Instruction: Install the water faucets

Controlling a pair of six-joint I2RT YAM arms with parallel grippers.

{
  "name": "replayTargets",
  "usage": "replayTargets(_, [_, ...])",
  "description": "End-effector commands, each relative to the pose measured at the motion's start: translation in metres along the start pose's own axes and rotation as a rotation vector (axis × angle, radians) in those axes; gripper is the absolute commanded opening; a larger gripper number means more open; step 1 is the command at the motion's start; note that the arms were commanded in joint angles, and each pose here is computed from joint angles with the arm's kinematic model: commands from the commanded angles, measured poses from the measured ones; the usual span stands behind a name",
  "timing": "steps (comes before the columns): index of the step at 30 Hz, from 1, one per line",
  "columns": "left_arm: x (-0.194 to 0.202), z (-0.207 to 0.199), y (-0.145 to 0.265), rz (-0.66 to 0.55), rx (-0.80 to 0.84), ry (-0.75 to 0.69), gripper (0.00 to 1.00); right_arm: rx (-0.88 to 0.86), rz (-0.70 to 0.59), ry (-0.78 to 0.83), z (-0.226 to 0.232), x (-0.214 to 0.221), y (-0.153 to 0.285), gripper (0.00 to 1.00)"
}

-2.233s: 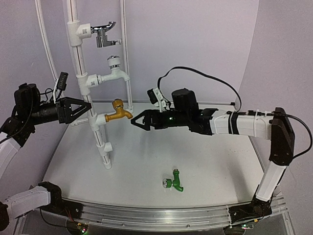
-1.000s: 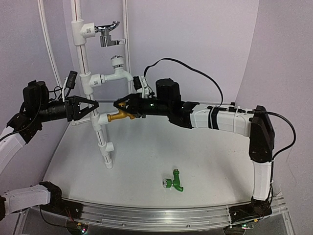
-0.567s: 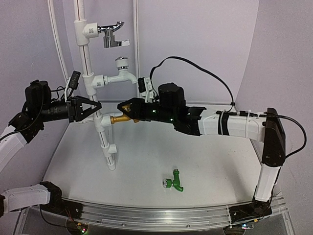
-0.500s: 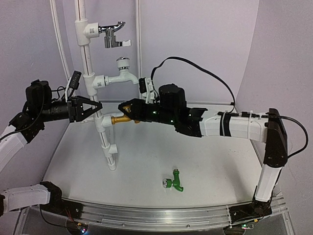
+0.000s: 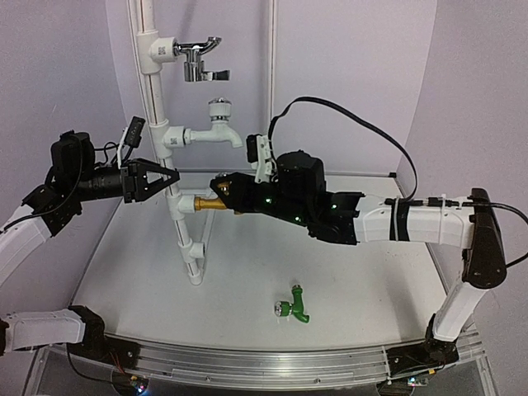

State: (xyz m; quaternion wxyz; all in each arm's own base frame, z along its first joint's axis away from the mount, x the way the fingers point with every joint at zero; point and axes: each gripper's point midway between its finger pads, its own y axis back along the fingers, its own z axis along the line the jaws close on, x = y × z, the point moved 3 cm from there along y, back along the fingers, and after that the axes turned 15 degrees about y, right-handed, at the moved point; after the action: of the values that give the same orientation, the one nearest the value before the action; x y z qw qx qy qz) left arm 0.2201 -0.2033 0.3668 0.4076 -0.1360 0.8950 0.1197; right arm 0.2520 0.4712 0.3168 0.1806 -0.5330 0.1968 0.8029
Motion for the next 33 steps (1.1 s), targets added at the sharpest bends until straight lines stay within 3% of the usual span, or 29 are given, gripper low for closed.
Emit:
replayTargets(1, [-0.049, 0.073, 0.022, -0.316, -0.447, 0.194, 0.23, -0.337, 0.122, 0.1, 0.098, 0.027, 0.035, 0.0])
replayTargets(7, [-0.043, 0.084, 0.039, -0.351, -0.575, 0.175, 0.24, -0.374, 0.157, 0.119, 0.105, 0.033, 0.035, 0.04])
replayTargets(13, [-0.035, 0.078, 0.042, -0.323, -0.562, 0.154, 0.27, -0.185, 0.19, 0.124, 0.064, 0.015, 0.03, 0.74])
replayTargets(17, [-0.029, 0.07, 0.036, -0.271, -0.5, 0.126, 0.3, -0.127, 0.131, 0.144, 0.034, -0.022, 0.041, 0.95])
replayTargets(22, [-0.03, 0.06, 0.029, -0.223, -0.433, 0.085, 0.33, 0.029, 0.113, 0.228, -0.003, -0.048, 0.057, 0.98])
replayTargets(26, [-0.03, 0.057, 0.028, -0.211, -0.418, 0.065, 0.41, 0.251, 0.107, 0.204, -0.086, -0.063, 0.07, 0.98])
replayTargets(30, [-0.03, 0.056, 0.028, -0.208, -0.413, 0.056, 0.47, 0.506, 0.149, 0.348, -0.161, -0.064, 0.072, 0.98])
replayTargets(33, [-0.028, 0.055, 0.027, -0.198, -0.402, 0.046, 0.57, 0.607, 0.207, 0.406, -0.204, -0.06, 0.058, 0.98])
